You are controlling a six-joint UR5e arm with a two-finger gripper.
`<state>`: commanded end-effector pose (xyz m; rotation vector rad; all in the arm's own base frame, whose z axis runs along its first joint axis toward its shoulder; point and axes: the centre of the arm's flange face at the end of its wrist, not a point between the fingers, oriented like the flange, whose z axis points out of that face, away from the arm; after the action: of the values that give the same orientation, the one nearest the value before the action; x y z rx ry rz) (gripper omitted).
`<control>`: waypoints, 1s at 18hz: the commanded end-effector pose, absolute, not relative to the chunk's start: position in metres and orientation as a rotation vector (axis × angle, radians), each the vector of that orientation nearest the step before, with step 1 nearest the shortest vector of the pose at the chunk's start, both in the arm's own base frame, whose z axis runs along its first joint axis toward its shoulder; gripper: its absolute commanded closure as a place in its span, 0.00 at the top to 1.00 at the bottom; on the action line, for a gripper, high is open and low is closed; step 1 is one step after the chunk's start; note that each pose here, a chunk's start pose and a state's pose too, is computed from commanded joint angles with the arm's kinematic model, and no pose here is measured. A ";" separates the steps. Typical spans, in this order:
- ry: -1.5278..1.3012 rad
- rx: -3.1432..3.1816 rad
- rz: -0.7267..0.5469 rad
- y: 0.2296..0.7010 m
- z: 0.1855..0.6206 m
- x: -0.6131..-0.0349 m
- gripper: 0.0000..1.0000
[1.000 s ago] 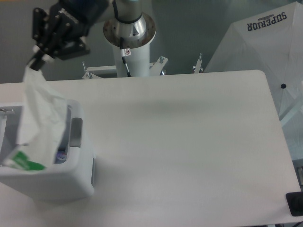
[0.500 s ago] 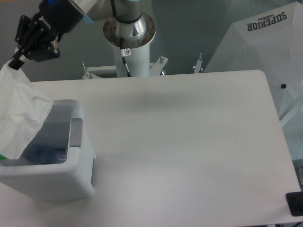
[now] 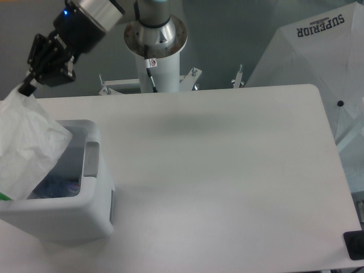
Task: Place the trash in the trash can
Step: 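Lower the bag into the bin and open the gripper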
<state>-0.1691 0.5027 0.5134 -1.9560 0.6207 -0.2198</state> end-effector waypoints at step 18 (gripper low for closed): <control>0.389 -2.064 -0.348 0.493 0.503 -0.207 0.14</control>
<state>-0.2069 0.4931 0.5026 -2.0643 0.3886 -0.3476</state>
